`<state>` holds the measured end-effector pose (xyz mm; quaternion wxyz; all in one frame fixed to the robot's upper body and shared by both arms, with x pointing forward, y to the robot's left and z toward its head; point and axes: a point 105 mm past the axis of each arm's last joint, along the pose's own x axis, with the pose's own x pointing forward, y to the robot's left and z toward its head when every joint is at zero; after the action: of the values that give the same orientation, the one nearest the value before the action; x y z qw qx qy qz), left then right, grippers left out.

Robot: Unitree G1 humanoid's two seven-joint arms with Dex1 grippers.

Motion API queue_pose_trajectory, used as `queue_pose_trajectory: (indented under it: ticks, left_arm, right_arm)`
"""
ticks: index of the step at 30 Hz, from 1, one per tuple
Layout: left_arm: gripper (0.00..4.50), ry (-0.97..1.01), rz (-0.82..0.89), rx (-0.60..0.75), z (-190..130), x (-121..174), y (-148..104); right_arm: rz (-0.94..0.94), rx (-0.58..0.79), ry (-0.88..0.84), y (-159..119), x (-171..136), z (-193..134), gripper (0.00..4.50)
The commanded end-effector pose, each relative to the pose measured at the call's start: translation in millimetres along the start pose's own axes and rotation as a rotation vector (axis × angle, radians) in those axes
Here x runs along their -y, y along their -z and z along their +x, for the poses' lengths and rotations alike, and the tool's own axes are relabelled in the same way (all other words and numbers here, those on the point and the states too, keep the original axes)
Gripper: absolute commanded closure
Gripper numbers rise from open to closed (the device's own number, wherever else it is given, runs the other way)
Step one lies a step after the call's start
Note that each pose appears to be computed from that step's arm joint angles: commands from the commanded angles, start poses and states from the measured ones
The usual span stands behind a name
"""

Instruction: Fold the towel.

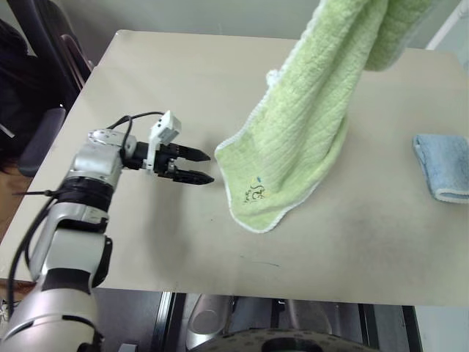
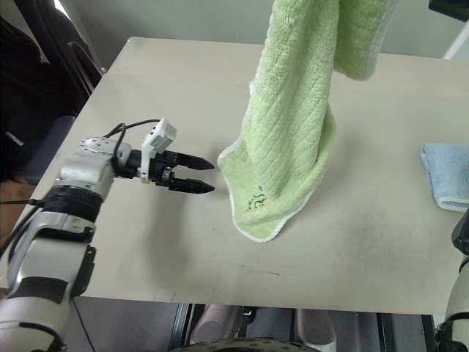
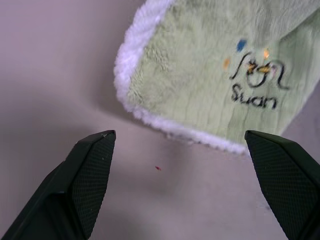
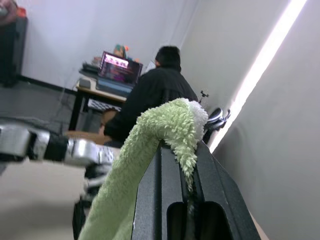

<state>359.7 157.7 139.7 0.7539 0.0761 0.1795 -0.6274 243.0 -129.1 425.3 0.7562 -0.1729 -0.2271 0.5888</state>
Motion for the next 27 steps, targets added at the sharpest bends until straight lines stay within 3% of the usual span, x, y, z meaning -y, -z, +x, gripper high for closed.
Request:
queue_pose_trajectory:
  ticks: [1, 7, 14, 18, 27]
  left_arm:
    - [0.02, -0.068, 0.062, 0.135, 5.8, -13.5, -23.6]
    - [0.02, -0.088, 0.042, 0.242, 22.1, -21.2, -26.5]
    - [0.02, -0.074, 0.044, 0.250, 33.1, -20.9, -22.1]
    - [0.02, -0.051, 0.001, 0.345, 49.5, -20.7, -36.1]
    - [0.02, 0.059, -0.066, 0.366, 64.4, -9.0, -29.1]
  right_arm:
    - [-0.045, 0.031, -0.004, -15.3, -3.8, -1.8, 4.50]
    - [-0.044, 0.028, -0.016, -15.6, -7.3, 1.0, 4.50]
    - [-0.042, 0.029, -0.026, -16.4, -10.3, 2.8, 4.50]
    - [-0.045, 0.032, -0.039, -17.6, -11.9, 6.6, 4.50]
    - [-0.054, 0.012, -0.044, -15.7, -14.2, 7.2, 4.50]
